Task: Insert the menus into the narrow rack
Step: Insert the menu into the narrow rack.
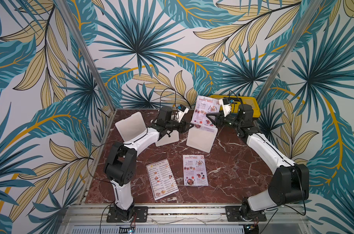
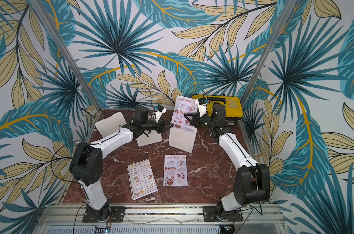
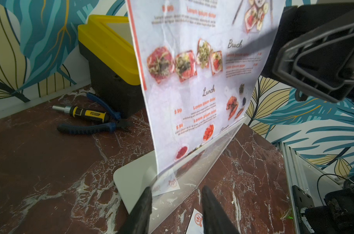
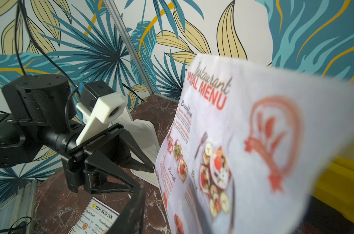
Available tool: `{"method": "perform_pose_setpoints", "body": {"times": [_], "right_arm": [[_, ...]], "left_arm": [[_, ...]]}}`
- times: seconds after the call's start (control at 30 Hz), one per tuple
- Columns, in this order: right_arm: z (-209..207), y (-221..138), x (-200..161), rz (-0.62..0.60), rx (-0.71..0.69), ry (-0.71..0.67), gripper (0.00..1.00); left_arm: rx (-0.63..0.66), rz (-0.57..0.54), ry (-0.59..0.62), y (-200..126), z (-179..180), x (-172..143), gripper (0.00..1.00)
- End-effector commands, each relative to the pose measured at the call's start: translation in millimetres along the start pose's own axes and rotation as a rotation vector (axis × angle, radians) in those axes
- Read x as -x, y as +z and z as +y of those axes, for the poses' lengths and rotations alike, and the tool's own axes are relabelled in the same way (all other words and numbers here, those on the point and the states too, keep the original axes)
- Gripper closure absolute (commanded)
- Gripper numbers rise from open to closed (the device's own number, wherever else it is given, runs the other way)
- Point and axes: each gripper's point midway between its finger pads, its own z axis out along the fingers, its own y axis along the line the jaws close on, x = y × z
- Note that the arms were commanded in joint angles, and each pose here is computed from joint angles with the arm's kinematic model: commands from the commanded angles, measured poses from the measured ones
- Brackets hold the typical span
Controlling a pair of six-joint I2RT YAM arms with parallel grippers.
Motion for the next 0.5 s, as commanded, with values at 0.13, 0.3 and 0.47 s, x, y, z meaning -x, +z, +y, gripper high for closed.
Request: {"method": "perform_pose_setpoints", "body": {"times": [0.13, 0.3, 0.47], "right_arm": [[2.8, -4.3, 13.2, -0.070, 0.064, 0.027, 0.59], [7.6, -6.4, 7.4, -0.064, 0.085, 0.017, 0.95], [4.6, -6.8, -8.0, -0.055, 0.073, 0.016, 1.00]], "left_arm": [[-0.014, -0.008, 0.029, -1.5, -2.6, 3.0, 0.60], [-0.016, -0.011, 0.031, -2.0, -3.1, 4.1, 0.60], [-0.016, -0.016, 0.035, -4.8, -5.7, 6.5, 0.60]]}}
